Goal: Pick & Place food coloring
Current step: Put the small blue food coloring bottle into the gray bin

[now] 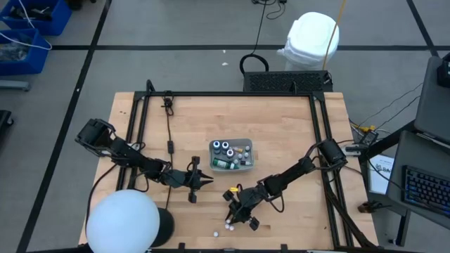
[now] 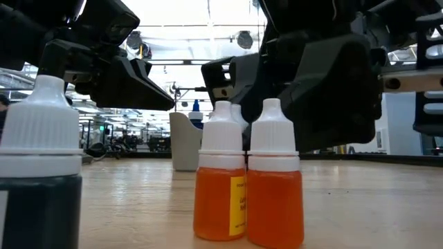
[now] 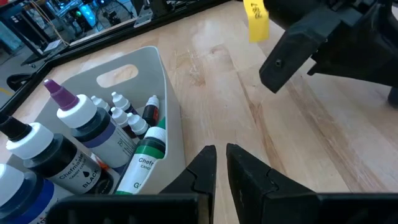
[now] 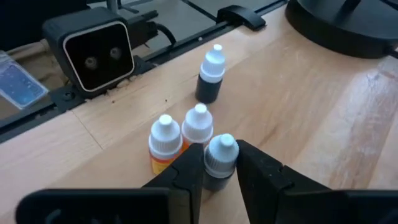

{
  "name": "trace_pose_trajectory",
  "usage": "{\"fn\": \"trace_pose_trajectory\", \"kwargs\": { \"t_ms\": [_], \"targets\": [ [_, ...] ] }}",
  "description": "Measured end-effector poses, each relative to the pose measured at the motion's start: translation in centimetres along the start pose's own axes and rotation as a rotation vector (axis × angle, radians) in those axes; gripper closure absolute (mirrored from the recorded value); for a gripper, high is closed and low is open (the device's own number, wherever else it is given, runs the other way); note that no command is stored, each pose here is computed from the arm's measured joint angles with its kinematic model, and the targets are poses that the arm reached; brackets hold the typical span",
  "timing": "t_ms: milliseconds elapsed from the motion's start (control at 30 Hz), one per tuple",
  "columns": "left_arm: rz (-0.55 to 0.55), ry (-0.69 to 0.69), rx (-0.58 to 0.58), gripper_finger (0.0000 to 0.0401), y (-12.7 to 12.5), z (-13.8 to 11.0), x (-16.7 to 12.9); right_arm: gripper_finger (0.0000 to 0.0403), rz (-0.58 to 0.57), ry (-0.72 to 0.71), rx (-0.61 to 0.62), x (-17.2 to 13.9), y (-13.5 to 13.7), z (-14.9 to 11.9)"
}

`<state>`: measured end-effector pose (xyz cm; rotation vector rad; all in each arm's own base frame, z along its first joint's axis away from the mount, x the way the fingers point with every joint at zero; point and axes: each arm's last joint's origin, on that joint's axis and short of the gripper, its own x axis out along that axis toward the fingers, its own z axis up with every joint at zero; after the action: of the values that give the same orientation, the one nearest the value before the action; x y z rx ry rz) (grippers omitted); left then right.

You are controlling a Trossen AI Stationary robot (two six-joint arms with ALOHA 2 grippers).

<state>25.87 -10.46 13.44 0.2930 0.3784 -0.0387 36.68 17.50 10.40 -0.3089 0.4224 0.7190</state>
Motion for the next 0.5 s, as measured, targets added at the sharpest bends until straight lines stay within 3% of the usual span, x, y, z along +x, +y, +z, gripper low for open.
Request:
{"fn": "trace_pose_trajectory", "kwargs": {
  "t_ms": [267,500],
  "targets": [
    [0.0,0.0,-0.004,0.0354,0.0,0.0,0.0,0.0326,-0.021,-0.023,-0.008,-0.2,-0.2,0.4],
    [0.0,0.001,-0.008,0.0354,0.0,0.0,0.0,0.0343,-0.279,0.125,-0.024,-3.9,-1.0,3.6]
  ]
}}
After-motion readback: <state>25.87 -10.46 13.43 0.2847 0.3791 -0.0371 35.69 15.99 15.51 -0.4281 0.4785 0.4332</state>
